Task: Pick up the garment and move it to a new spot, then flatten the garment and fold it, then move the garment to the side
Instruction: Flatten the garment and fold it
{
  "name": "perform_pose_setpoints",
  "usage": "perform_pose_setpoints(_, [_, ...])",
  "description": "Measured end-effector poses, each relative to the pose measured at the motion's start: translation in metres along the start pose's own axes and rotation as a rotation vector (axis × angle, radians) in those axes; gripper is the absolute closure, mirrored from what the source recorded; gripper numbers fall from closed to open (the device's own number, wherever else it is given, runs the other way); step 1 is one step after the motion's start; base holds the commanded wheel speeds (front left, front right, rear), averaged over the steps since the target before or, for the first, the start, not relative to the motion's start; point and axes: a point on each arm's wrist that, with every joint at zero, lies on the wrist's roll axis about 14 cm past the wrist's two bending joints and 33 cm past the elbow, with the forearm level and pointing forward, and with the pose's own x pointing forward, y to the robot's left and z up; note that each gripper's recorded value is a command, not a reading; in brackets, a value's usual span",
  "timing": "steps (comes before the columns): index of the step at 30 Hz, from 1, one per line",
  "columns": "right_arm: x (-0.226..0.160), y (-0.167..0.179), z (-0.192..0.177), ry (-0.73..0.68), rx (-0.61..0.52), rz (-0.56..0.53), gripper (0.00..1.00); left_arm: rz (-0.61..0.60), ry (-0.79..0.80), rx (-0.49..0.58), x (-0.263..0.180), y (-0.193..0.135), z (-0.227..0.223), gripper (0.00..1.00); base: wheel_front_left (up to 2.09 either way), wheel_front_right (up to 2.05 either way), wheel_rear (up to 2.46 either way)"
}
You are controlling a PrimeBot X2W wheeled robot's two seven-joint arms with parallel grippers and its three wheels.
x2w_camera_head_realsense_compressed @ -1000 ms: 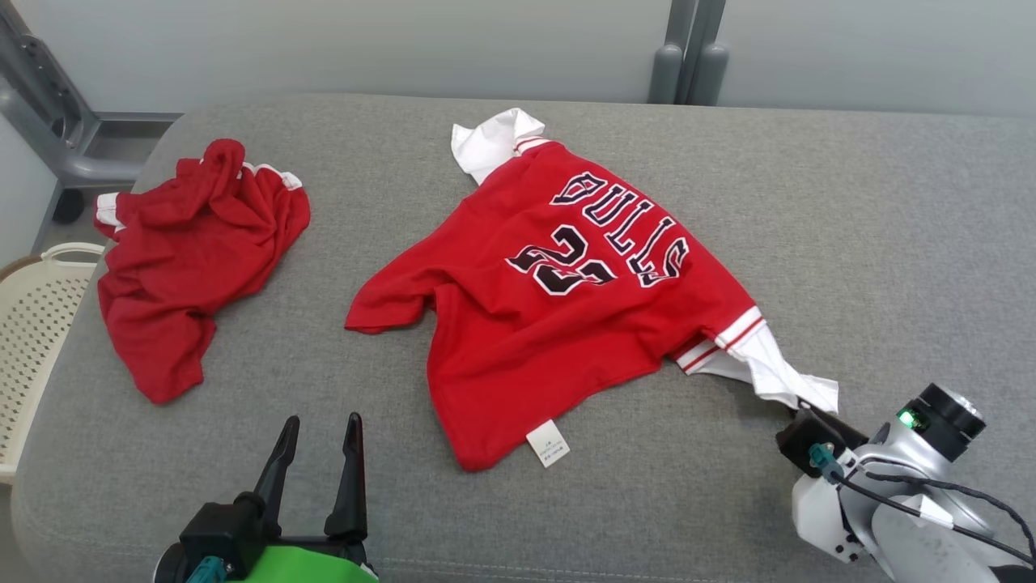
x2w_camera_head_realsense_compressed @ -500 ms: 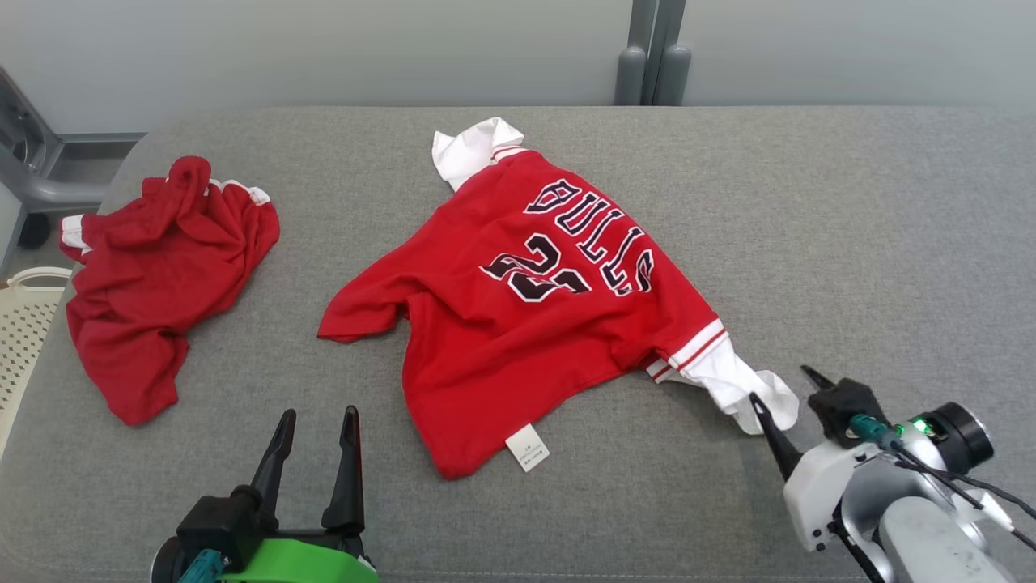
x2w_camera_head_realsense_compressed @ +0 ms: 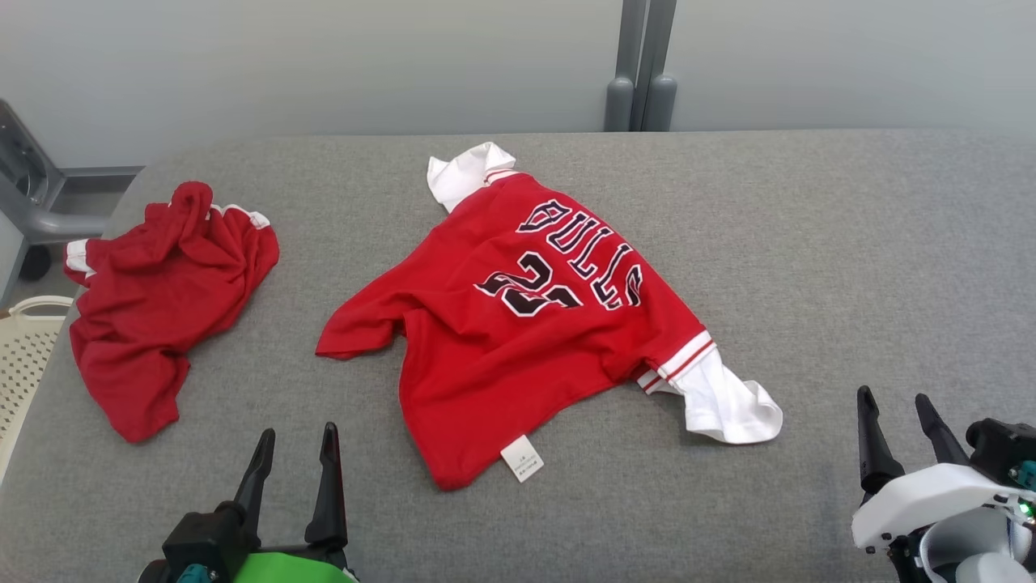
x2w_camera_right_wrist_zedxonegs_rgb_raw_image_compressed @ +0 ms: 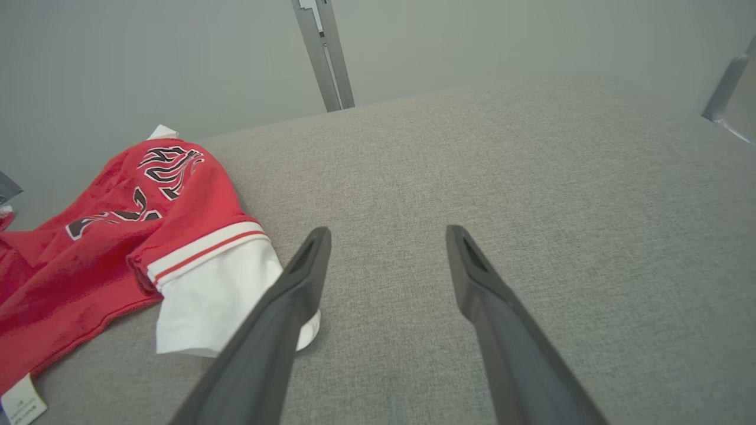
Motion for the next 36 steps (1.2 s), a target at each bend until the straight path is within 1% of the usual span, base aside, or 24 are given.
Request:
perform_pose_setpoints(3, [-0.005,0.008,0.004,-0.067,0.137,0.018,0.00,0.010,0.007,0.012,-0.004,0.003,-0.002,0.00,0.00,0.00,0.00])
perform_pose_setpoints(5, [-0.010,0.014,0.005,-0.113,0.215,0.027,0.00,0.022,0.013,0.040,-0.006,0.007,-0.003,0.00,0.00,0.00,0.00])
perform_pose_setpoints(8, [-0.015,0.007,0.009,-0.170,0.312,-0.001,0.00,0.013,-0.002,0.049,-0.005,0.006,0.001,0.00,0.00,0.00,0.00])
perform_pose_setpoints(11, [-0.019,0.007,0.007,-0.179,0.345,-0.006,0.00,0.005,-0.001,0.061,-0.007,0.006,0.001,0.00,0.00,0.00,0.00])
perform_pose_setpoints(13, [-0.021,0.012,0.006,-0.176,0.291,0.011,0.00,-0.003,0.006,0.081,-0.009,0.005,-0.001,0.00,0.00,0.00,0.00])
perform_pose_setpoints(18, [-0.025,0.014,0.004,-0.169,0.247,0.021,0.00,0.007,0.040,0.094,-0.015,0.010,-0.010,0.00,0.00,0.00,0.00])
perform_pose_setpoints(27, [-0.025,0.051,-0.003,-0.127,0.062,0.145,0.00,0.017,0.049,0.091,-0.019,0.017,-0.013,0.00,0.00,0.00,0.00])
perform_pose_setpoints(30, [-0.024,0.064,-0.004,-0.112,0.024,0.187,0.00,0.025,0.052,0.097,-0.022,0.021,-0.013,0.00,0.00,0.00,0.00])
perform_pose_setpoints(36, [-0.023,0.085,-0.006,-0.091,-0.013,0.251,0.00,0.059,0.054,0.108,-0.029,0.034,-0.012,0.00,0.00,0.00,0.00])
